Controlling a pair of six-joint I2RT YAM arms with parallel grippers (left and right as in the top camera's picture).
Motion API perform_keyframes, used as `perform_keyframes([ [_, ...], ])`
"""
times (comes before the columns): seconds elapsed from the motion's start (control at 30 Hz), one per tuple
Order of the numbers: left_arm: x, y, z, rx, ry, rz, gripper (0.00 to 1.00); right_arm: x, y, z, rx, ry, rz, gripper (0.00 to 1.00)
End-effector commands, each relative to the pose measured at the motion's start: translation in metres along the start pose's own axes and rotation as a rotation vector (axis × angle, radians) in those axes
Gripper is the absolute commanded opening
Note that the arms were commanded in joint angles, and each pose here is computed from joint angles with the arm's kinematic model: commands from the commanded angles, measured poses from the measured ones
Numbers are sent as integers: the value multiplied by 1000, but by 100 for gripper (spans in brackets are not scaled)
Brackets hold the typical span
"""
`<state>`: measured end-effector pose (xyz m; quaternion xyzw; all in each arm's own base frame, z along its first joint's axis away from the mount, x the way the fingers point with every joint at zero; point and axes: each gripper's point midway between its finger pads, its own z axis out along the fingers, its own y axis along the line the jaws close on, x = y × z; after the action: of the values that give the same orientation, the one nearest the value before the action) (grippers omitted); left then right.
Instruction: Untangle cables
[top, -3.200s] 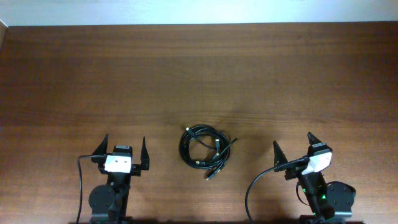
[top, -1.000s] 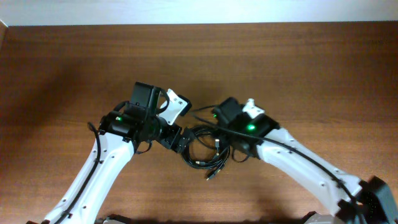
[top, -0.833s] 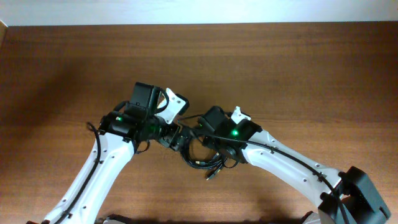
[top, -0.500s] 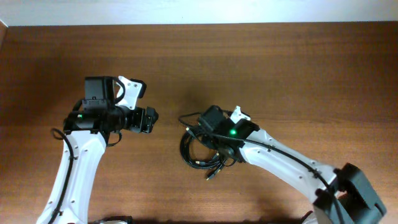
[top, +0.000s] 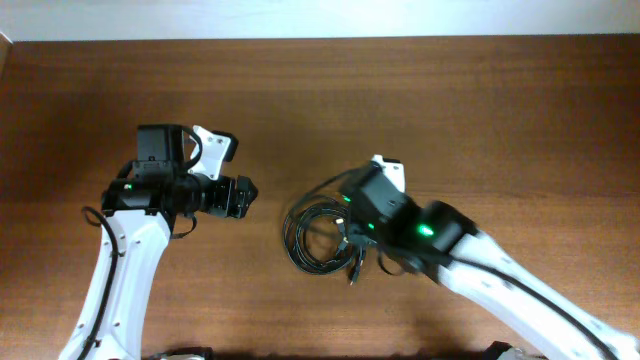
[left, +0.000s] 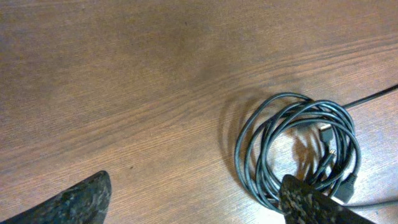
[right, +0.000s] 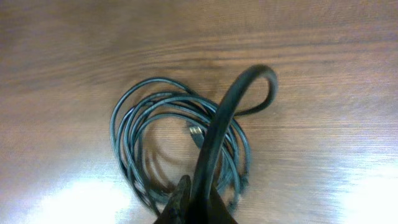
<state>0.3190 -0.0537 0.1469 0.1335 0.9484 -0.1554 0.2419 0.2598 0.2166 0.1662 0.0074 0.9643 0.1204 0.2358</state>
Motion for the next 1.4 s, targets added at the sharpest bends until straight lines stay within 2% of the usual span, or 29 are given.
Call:
perform_keyframes([
  [0.0,1,-13,-4,75,-7,1,78,-5,-8,-54,-45,-83,-296,4],
  [0.07,8,-20,-5,110,20,-15,63,-8,-12,-86,-80,-150,-370,4],
  [0.17,14,-23,-5,125,45,-28,62,-26,-16,-122,-94,-276,-345,4],
  [0.23,17,-50,-10,275,36,56,45,-47,-78,-133,224,-410,-99,4],
  [0.27,19,-54,-9,282,44,67,42,-51,-90,-138,282,-450,-49,4],
  [0.33,21,-73,-6,316,60,158,61,-59,-103,-147,353,-518,4,4],
  [0.37,25,-88,-3,343,76,215,78,-59,-103,-147,353,-517,3,4],
  [0.4,28,-100,-1,361,90,253,90,-59,-103,-147,355,-515,1,4],
  [0.43,34,-118,0,395,105,359,97,-58,-104,-147,357,-513,-1,4],
  [0.47,38,-125,4,386,122,414,96,-58,-105,-150,350,-521,5,18],
  [0.5,38,-115,15,281,151,465,88,-57,-107,-157,335,-537,15,32],
  [0.53,34,-106,26,229,162,444,84,-55,-110,-165,320,-552,22,58],
  [0.57,34,-99,38,203,182,439,71,-51,-109,-169,296,-536,-34,83],
  [0.6,36,-93,52,191,215,415,65,-44,-104,-170,253,-503,-109,99],
  [0.67,46,-85,84,202,287,389,55,-34,-103,-168,219,-460,-126,99],
  [0.8,68,-80,118,223,388,366,49,-29,-101,-165,207,-431,-137,99],
  [0.93,70,-84,125,229,386,383,49,-27,-100,-164,195,-421,-139,99],
  [1.1,91,-82,142,224,366,376,45,-24,-97,-162,179,-403,-145,99],
  [1.13,90,-82,142,224,363,377,43,-23,-96,-162,168,-396,-146,99],
  [1.17,89,-82,143,224,361,377,35,-23,-96,-162,168,-396,-146,99],
  [1.23,87,-82,144,222,350,381,30,-22,-95,-161,165,-394,-146,99],
  [1.37,80,-83,146,219,322,390,34,-22,-95,-161,165,-394,-147,99],
])
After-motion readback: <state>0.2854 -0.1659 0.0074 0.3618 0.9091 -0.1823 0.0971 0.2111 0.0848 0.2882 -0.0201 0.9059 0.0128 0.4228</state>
